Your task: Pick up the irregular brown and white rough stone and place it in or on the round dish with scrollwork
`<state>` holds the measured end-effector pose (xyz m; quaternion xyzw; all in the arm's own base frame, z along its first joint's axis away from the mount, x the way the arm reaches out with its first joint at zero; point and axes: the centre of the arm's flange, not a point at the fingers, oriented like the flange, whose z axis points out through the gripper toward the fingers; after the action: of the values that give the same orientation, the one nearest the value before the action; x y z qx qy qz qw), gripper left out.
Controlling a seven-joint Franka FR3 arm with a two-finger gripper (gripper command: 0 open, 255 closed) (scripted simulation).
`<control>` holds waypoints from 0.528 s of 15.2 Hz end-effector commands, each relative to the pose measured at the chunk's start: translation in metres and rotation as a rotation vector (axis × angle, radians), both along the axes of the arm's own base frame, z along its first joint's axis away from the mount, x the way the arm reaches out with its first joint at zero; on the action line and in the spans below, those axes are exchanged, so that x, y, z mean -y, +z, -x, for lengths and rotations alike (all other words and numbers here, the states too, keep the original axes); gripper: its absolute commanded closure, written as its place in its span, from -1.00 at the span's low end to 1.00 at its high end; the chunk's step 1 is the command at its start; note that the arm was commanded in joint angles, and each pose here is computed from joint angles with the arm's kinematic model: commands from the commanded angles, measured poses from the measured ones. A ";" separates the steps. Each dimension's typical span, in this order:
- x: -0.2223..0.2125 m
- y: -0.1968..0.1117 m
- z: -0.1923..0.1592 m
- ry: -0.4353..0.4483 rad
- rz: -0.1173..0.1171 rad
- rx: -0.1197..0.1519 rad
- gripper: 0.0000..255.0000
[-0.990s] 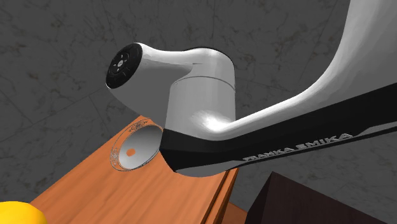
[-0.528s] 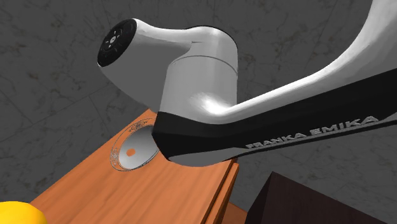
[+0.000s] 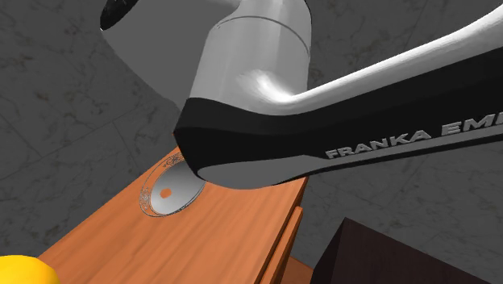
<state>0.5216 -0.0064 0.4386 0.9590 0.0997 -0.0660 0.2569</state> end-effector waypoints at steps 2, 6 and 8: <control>0.000 0.016 -0.001 0.000 0.000 0.000 1.00; 0.000 0.037 -0.001 0.000 0.000 0.000 1.00; 0.000 0.047 -0.001 0.000 0.000 0.000 1.00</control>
<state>0.5224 -0.0067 0.4811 0.9590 0.0997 -0.0662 0.2569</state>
